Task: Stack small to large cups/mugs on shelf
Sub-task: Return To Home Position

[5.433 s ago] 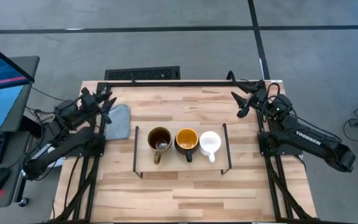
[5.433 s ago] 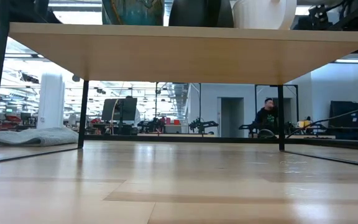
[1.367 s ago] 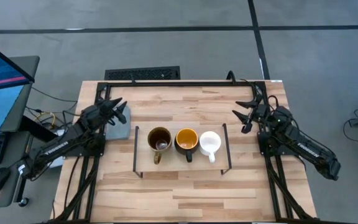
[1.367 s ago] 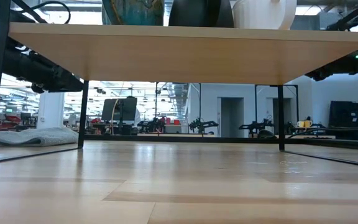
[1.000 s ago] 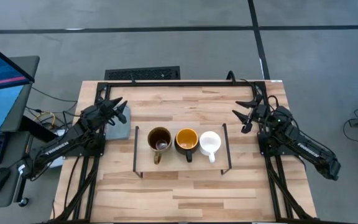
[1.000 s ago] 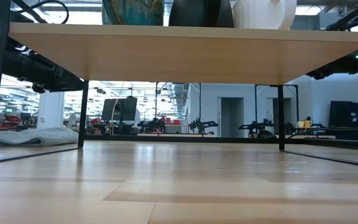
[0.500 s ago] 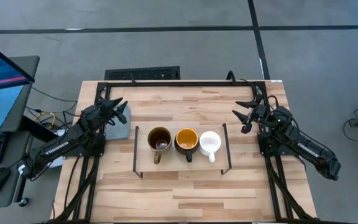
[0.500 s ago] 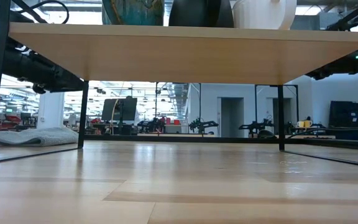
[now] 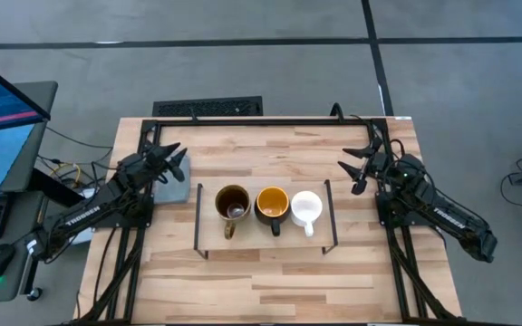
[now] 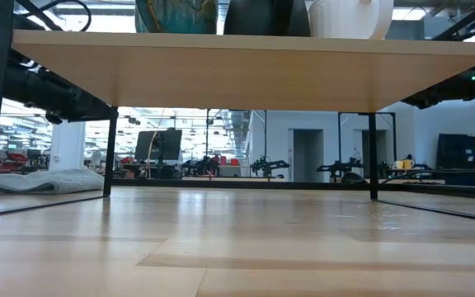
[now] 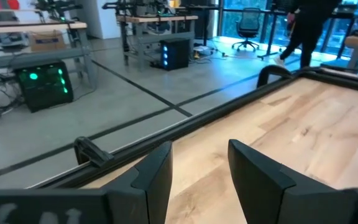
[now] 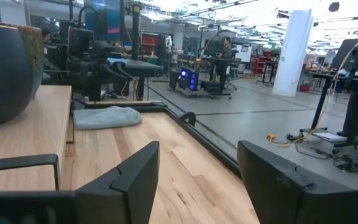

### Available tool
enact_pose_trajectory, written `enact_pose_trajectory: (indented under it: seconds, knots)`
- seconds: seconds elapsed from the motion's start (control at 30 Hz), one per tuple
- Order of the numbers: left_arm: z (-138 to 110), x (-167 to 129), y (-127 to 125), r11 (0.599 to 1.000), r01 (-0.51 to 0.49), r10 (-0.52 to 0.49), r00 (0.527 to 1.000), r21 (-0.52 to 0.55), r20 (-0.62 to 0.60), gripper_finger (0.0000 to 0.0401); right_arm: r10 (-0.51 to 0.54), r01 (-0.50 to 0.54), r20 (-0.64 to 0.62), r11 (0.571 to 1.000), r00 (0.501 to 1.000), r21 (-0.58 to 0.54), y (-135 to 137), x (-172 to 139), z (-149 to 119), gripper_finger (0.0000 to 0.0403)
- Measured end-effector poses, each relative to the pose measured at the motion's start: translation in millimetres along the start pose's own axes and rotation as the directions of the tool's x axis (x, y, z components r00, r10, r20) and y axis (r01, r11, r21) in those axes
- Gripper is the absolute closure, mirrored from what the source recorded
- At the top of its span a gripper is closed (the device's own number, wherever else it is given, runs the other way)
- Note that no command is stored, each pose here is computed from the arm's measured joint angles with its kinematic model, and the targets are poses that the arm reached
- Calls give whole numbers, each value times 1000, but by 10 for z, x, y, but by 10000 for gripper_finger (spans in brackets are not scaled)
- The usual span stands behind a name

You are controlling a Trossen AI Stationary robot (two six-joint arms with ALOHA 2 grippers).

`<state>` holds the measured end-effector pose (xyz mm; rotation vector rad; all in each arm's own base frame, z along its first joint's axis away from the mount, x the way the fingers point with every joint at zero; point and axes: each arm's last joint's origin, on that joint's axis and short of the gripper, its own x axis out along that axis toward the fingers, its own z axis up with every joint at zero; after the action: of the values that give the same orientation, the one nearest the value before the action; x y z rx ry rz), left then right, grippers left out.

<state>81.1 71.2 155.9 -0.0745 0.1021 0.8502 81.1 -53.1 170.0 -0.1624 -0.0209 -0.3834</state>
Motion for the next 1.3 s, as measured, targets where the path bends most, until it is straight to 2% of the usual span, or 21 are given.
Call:
enact_pose_trajectory:
  seconds: [0.73,1.3]
  knots:
    - [143,-128,20,1000,-4,8,982,-22,187,255,0,0,0,1000,1000,1,0,0,-1,163]
    - [139,-124,20,1000,-14,11,983,18,181,255,0,0,1,1000,1000,0,0,0,0,163]
